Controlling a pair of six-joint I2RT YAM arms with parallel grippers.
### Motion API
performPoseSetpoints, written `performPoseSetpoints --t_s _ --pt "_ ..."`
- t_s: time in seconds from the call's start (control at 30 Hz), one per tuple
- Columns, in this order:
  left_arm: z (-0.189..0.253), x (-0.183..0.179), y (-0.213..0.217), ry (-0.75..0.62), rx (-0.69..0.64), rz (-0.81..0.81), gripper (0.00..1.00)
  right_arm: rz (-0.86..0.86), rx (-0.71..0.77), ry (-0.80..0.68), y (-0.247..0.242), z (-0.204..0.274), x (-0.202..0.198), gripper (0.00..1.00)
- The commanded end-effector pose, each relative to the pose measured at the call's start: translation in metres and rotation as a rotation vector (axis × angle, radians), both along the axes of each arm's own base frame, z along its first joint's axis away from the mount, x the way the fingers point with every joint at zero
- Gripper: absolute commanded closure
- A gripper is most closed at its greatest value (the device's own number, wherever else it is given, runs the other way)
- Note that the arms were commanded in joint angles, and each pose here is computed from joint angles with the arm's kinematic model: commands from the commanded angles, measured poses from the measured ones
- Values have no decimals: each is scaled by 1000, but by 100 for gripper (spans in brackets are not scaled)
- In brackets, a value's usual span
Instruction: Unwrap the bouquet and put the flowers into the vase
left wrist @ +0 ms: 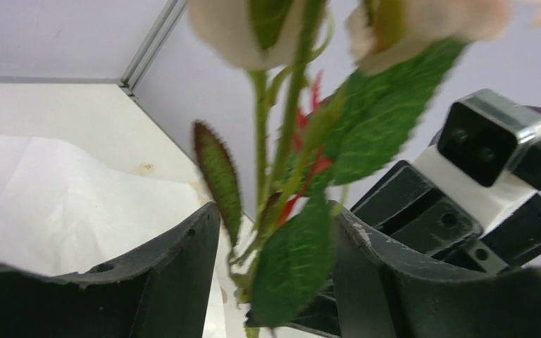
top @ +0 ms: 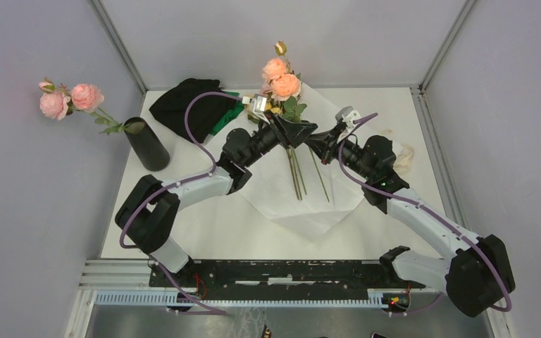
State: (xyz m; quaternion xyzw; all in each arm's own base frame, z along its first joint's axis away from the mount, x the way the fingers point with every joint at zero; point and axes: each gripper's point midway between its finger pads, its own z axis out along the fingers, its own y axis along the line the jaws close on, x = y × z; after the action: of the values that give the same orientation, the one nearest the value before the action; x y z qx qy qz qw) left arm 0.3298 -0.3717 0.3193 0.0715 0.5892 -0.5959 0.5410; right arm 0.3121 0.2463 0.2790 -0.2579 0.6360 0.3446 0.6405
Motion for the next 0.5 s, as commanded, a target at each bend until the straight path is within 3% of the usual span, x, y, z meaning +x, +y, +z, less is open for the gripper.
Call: performPoseSetpoints --t_s 0.0,0.2,0.47 --pt "1 -2 -5 -1 -22 -31 37 4 18 -59 -2 20 -5 100" --pt "-6 -6 2 8 -14 -15 37 5 19 -63 -1 22 -3 100" --pt "-10 -9 8 7 2 5 46 -13 14 -64 -3 22 -1 100"
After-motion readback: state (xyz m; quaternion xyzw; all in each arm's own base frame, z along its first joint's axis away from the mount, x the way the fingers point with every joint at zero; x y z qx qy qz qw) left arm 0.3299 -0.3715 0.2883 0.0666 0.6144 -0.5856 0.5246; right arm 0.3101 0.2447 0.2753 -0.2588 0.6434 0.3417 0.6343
